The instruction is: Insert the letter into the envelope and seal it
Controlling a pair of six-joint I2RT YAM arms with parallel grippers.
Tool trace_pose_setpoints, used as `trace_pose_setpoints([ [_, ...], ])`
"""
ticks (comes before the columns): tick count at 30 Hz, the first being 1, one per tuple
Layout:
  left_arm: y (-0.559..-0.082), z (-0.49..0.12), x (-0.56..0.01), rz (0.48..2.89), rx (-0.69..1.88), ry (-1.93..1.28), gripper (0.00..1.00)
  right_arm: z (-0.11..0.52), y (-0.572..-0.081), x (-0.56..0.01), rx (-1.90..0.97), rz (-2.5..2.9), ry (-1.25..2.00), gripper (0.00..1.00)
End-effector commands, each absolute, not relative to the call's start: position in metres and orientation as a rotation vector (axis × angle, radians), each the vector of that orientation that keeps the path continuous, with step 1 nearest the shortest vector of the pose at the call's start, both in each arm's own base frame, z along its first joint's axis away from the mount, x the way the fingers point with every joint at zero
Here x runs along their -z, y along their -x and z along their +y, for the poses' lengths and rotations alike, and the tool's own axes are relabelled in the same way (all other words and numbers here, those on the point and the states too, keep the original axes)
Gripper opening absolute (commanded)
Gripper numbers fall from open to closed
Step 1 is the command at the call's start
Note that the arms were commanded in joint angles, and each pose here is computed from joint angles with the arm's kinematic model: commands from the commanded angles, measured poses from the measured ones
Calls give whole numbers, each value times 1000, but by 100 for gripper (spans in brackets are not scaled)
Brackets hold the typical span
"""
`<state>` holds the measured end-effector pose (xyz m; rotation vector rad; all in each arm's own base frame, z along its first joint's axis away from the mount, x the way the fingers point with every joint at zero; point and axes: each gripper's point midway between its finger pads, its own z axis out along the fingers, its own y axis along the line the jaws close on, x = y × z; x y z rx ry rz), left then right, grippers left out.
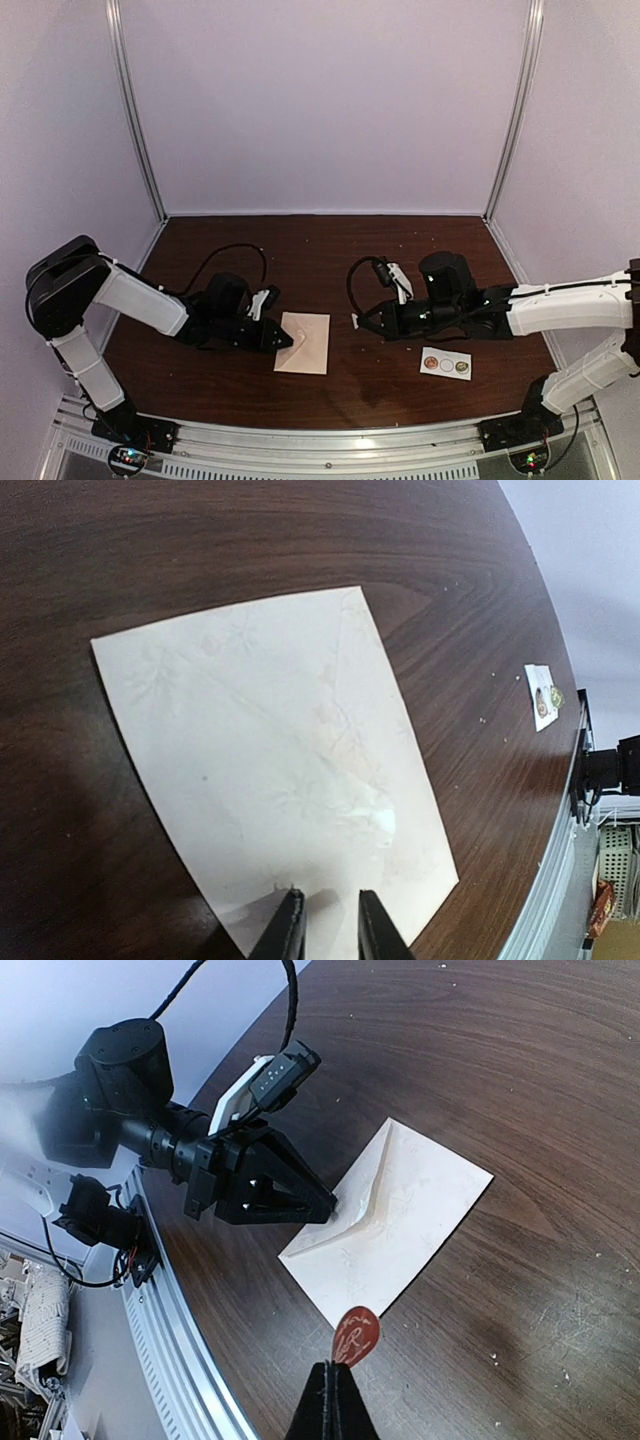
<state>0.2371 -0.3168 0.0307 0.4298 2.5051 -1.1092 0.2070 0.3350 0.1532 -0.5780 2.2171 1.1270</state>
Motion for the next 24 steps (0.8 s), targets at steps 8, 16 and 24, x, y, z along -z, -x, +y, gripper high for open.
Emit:
trace_pose_setpoints([
  [8,-236,-326,-8,2484,1136,-444,18,367,-231,-138,-1048,2248,597,0],
  [16,-218,-337,6,2527,1145,-492,16,384,-235,-105,-974,2344,644,0],
  [24,-214,-336,10,2545,1147,-487,16,402,-238,-72,-931,2422,691,0],
])
